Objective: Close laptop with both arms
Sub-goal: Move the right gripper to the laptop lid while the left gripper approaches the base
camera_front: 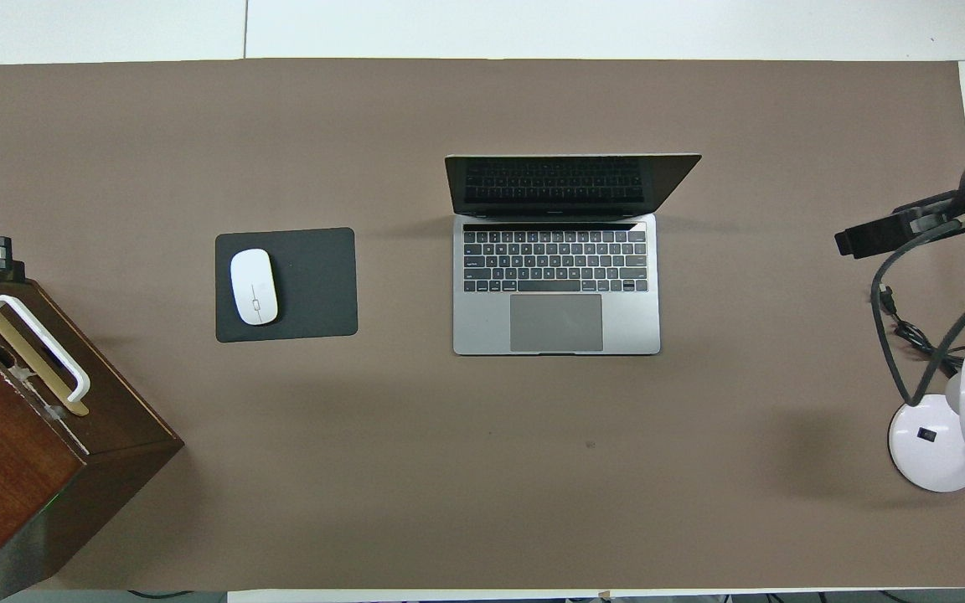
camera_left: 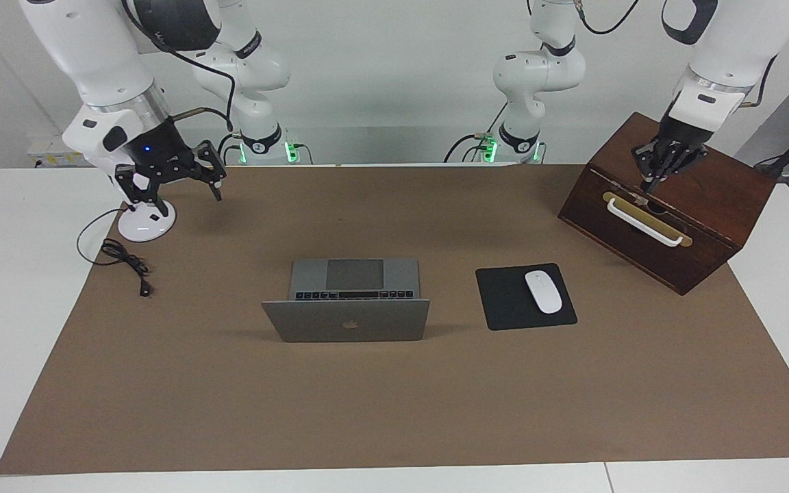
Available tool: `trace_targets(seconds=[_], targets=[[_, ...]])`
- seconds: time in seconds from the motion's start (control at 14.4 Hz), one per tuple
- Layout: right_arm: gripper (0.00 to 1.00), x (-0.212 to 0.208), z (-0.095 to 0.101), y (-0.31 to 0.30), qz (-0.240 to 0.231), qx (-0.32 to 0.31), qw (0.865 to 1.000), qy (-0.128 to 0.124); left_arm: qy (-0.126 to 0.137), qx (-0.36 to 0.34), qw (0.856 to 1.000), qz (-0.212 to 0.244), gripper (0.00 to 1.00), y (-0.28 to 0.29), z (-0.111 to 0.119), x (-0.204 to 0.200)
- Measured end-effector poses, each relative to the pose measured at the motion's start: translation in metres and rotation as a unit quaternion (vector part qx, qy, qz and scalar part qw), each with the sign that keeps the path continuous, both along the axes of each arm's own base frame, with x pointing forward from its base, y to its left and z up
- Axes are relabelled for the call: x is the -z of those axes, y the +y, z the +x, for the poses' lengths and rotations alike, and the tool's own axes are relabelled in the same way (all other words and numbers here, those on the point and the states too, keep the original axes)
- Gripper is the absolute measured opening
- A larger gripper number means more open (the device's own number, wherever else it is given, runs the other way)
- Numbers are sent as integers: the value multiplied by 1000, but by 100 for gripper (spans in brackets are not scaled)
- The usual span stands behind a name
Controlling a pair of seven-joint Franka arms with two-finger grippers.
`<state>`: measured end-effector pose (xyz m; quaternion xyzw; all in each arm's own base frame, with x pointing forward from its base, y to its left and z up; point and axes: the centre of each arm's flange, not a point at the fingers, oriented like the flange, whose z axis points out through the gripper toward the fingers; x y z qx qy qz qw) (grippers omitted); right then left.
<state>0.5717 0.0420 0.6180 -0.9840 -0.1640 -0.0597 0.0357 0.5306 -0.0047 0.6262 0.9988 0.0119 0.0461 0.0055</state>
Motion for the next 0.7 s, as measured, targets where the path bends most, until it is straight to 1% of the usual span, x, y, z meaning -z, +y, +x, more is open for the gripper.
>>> trace_targets(seconds=[0.07,0.21,0.28,0.35,0.42,0.49,0.56,0.63,0.7], targets=[[89,0,3,7,1,-5,1000,-10,-5,1,1000,0,1,0,1,-1],[66,0,11,19,2,-13,1000,-28,-15,5,1000,-2,1,-6,3,1],[61,0,14,22,2,-16,999,-33,-19,9,1000,-8,1,-11,4,6],[60,0,17,25,3,-17,999,-37,-25,14,999,-16,1,-20,4,11],[51,-1,21,27,3,-19,999,-40,-33,23,999,-23,1,-32,3,16],[37,-3,28,30,3,-21,999,-45,-43,33,998,-28,1,-45,2,22],[26,-5,36,34,4,-24,998,-49,-55,43,997,-35,1,-60,-1,28],[13,-5,45,38,4,-27,998,-53,-69,53,995,-43,1,-76,-6,36],[3,-3,54,42,5,-30,998,-55,-81,61,994,-48,1,-92,-14,46]])
